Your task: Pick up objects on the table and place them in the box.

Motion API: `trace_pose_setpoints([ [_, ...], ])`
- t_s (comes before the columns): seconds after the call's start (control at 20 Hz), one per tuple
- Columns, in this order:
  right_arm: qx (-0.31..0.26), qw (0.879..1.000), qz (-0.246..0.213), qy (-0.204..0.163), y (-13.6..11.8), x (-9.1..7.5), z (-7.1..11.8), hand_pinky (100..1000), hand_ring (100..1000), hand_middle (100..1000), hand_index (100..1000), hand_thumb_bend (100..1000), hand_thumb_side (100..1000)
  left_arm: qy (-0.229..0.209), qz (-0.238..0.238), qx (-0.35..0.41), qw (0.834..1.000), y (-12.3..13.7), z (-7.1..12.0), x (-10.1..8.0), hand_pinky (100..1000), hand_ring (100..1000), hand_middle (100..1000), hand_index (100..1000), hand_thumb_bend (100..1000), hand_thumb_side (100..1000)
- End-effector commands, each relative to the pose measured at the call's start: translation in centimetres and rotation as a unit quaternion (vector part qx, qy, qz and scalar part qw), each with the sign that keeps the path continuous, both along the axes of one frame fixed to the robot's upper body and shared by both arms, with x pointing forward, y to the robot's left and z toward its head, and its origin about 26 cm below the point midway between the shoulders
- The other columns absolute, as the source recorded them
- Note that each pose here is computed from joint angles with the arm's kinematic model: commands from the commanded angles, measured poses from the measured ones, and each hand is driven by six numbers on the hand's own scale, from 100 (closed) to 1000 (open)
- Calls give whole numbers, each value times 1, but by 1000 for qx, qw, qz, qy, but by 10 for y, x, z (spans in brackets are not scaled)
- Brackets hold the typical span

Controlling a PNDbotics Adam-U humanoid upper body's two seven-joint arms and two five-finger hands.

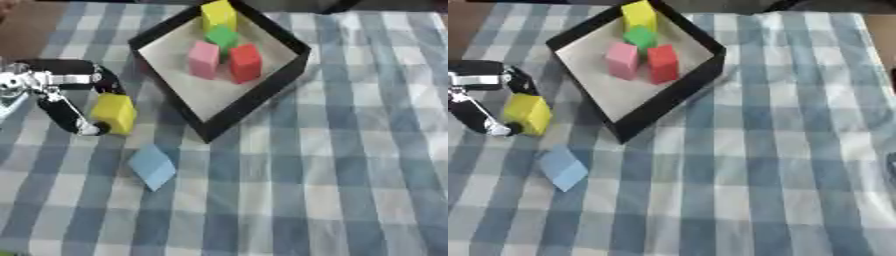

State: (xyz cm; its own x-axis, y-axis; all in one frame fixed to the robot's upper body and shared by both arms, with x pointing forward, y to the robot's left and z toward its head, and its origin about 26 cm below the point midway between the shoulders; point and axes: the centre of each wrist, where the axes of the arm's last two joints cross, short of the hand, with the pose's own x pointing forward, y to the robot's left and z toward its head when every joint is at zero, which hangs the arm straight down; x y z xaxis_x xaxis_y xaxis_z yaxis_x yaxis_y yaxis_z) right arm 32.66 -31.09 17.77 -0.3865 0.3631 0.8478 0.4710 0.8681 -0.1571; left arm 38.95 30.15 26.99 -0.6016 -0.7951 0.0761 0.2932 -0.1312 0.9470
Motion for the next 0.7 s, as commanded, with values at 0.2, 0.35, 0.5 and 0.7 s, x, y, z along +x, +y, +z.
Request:
trace_pose_setpoints([
  [0.2, -20, 999, -8, -25, -8, -4, 16, 808, 803, 710, 834, 100, 700, -120, -30, -33, 992, -23, 80, -27, 798, 708, 686, 709, 268, 100],
  [0.35, -23, 999, -3, -28, -7, -4, 20, 809, 803, 711, 835, 100, 696, -136, -44, -50, 988, -40, 96, -21, 796, 703, 684, 707, 267, 100],
  [0.5, -25, 999, 5, -32, -5, -3, 23, 809, 804, 713, 835, 100, 684, -141, -58, -62, 986, -57, 102, -9, 793, 696, 679, 704, 259, 100],
  [0.7, -30, 999, 11, -40, -2, -2, 29, 810, 805, 714, 836, 100, 675, -141, -67, -81, 984, -77, 106, 9, 789, 688, 676, 702, 241, 100],
])
